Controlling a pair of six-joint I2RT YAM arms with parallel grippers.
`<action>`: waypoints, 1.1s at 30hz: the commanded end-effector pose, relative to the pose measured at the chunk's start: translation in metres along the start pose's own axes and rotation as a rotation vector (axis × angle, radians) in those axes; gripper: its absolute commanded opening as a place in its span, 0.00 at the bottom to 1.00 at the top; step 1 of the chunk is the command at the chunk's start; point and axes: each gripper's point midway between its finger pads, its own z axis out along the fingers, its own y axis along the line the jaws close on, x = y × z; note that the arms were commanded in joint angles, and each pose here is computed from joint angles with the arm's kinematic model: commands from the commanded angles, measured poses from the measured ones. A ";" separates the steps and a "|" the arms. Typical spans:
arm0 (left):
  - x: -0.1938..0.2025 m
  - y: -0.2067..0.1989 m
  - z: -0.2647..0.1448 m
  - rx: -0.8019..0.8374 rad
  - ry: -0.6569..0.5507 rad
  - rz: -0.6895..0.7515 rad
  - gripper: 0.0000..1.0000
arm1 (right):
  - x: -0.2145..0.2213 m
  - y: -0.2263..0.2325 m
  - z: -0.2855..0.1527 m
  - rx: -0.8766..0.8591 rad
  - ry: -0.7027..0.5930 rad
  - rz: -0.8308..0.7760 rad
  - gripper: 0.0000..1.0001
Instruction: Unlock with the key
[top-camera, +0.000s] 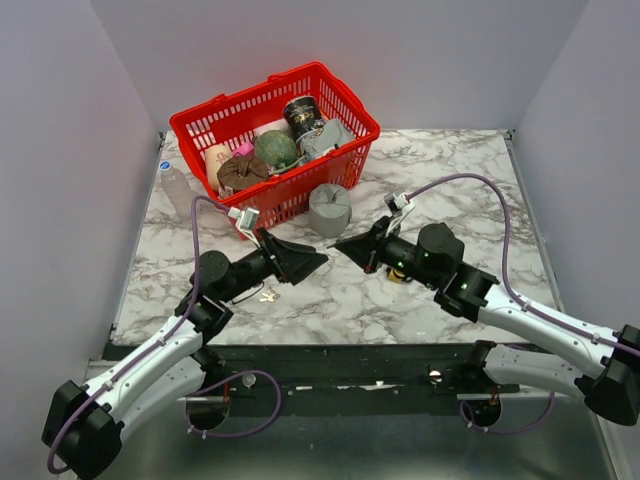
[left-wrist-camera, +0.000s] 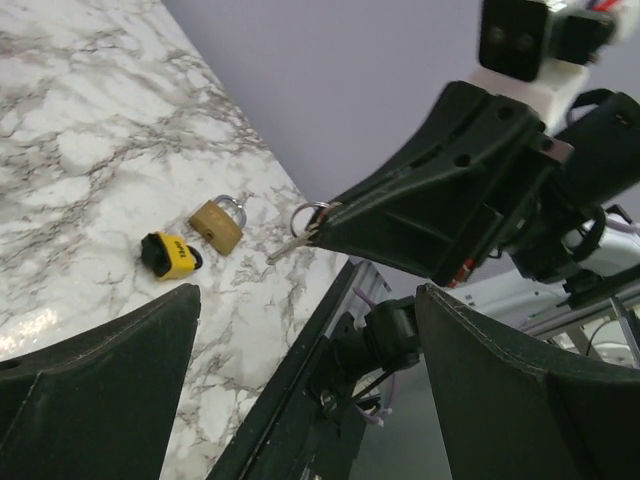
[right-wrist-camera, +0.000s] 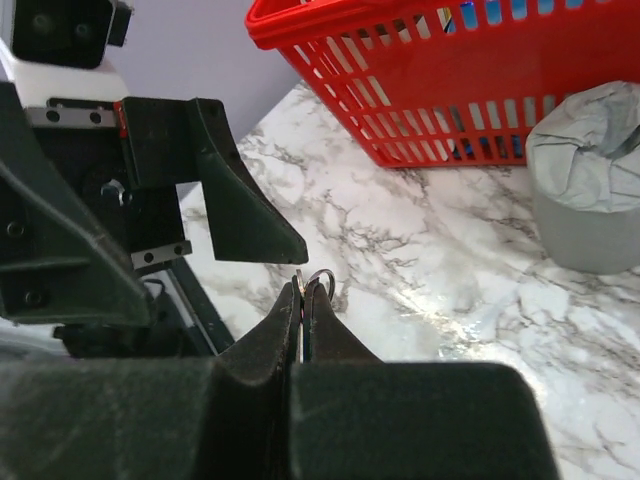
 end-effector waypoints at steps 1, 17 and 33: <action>-0.006 -0.033 -0.001 0.183 -0.013 0.103 0.87 | -0.016 0.018 -0.004 -0.119 -0.030 0.165 0.01; 0.003 -0.032 0.007 0.205 0.043 0.084 0.52 | -0.012 0.028 -0.002 -0.237 0.003 0.211 0.01; 0.004 -0.026 0.000 0.168 0.016 0.070 0.31 | 0.000 0.024 0.003 -0.245 0.053 0.212 0.01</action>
